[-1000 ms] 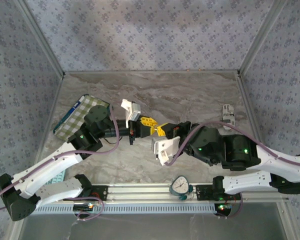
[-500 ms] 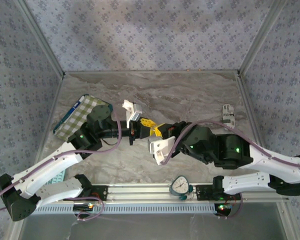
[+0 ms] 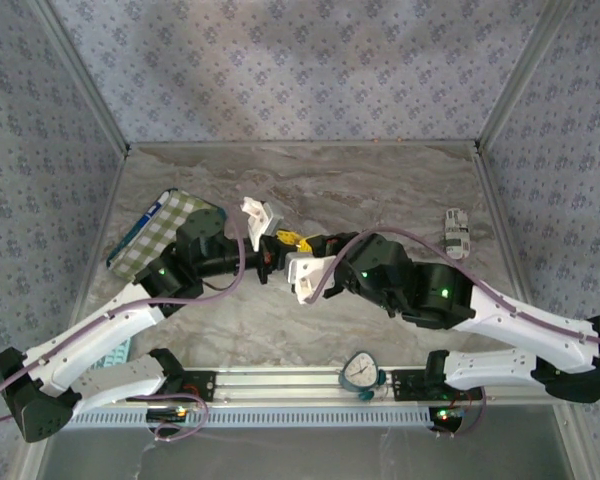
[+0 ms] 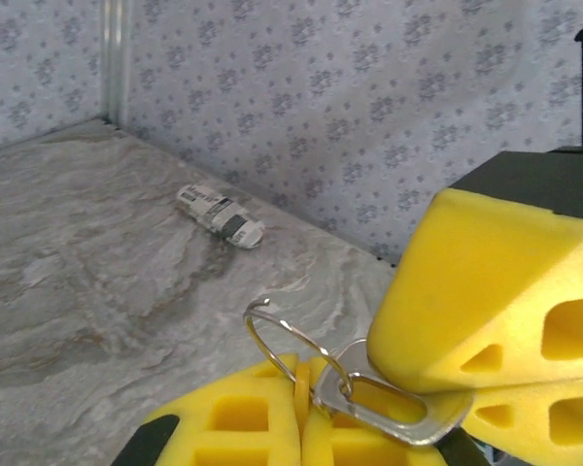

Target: Remove the keys from the keyring

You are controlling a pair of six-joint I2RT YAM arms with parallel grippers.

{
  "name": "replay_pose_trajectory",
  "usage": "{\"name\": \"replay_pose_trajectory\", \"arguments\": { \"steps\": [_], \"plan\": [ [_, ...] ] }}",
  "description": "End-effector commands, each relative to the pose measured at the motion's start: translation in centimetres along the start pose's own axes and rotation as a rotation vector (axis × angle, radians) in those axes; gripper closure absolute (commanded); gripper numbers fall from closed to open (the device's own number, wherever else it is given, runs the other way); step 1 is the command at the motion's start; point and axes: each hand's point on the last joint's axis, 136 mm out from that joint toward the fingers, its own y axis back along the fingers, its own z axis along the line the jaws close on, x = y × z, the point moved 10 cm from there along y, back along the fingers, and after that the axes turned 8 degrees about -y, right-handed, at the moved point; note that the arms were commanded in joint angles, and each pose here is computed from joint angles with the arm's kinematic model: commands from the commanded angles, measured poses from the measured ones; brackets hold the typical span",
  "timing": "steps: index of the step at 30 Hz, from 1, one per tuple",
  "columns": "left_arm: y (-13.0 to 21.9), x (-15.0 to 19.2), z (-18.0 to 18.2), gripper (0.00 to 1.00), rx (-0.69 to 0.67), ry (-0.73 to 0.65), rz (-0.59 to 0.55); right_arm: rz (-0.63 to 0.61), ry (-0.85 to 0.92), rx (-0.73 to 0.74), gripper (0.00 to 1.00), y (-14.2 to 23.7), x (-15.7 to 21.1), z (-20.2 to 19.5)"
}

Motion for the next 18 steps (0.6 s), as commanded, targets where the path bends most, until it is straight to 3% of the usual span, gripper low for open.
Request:
{"name": "replay_pose_trajectory", "arguments": {
  "steps": [1,12,18],
  "plan": [
    [1.8,-7.4,-4.4,1.00,0.192,-0.234,-0.374,-0.101,-0.070,-0.374,1.00,-4.9,-0.5,6.7],
    [2.7,-7.1,-4.1,1.00,0.089,-0.237,-0.427,-0.302,-0.285,-0.442,1.00,-3.1,-0.4,6.0],
    [2.0,-6.5,-3.7,0.78,0.081,-0.203,-0.423,-0.350,-0.363,-0.323,1.00,-2.5,-0.3,4.1]
  ]
}}
